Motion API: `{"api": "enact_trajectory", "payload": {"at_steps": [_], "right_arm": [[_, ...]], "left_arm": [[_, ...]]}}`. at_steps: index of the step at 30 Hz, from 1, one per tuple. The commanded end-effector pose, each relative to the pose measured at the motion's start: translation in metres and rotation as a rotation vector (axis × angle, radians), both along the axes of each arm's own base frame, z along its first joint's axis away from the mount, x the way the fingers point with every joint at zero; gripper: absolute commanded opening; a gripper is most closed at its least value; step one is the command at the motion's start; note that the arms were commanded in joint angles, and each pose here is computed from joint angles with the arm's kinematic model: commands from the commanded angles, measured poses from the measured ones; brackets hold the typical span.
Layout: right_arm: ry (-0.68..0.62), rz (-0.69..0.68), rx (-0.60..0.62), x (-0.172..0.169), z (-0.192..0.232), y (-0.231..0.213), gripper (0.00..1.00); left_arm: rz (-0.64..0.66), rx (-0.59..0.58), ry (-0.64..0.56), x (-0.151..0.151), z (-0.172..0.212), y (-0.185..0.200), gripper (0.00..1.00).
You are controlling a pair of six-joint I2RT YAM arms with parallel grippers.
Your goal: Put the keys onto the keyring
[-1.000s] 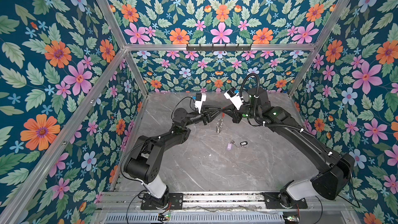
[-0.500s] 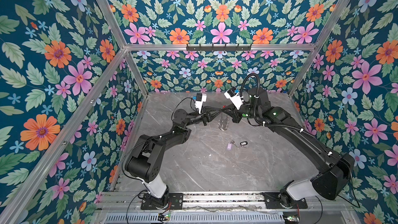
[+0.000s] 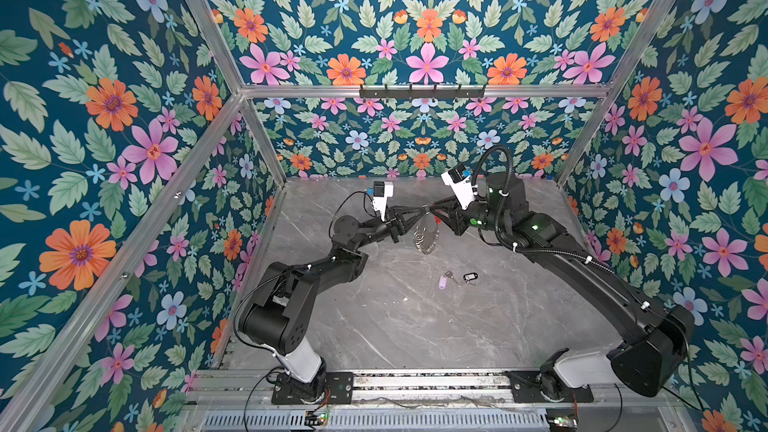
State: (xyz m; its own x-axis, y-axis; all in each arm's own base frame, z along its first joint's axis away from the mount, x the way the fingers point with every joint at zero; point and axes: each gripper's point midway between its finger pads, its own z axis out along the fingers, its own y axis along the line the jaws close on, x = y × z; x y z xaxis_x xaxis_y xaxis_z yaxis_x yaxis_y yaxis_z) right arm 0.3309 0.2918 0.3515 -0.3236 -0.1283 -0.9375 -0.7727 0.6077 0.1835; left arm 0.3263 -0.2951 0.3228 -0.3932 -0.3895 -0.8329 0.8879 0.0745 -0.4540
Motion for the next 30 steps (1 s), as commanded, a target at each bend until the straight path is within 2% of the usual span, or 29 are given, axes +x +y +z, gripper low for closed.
{"api": "enact_trajectory", "payload": {"at_steps": [1, 4, 9, 16, 22, 30], "right_arm": [[-0.046, -0.119, 0.158, 0.011, 0.03, -0.01, 0.36], [-0.027, -0.205, 0.26, 0.014, 0.031, -0.022, 0.36], [0.052, -0.229, 0.358, 0.018, 0.022, -0.021, 0.32], [0.164, -0.178, 0.413, 0.023, 0.008, -0.002, 0.26], [0.209, -0.122, 0.431, 0.022, 0.004, 0.015, 0.19], [0.232, -0.136, 0.406, 0.021, -0.004, 0.015, 0.18]], "left_arm": [[0.01, -0.144, -0.022, -0.004, 0.028, 0.011, 0.0], [-0.01, -0.201, 0.006, -0.004, 0.034, 0.011, 0.0], [0.009, -0.215, -0.006, -0.006, 0.037, 0.009, 0.0], [0.01, -0.248, 0.037, -0.003, 0.041, 0.009, 0.0], [0.014, -0.262, 0.053, -0.004, 0.043, 0.01, 0.0], [0.013, -0.256, 0.042, -0.006, 0.042, 0.009, 0.0]]}}
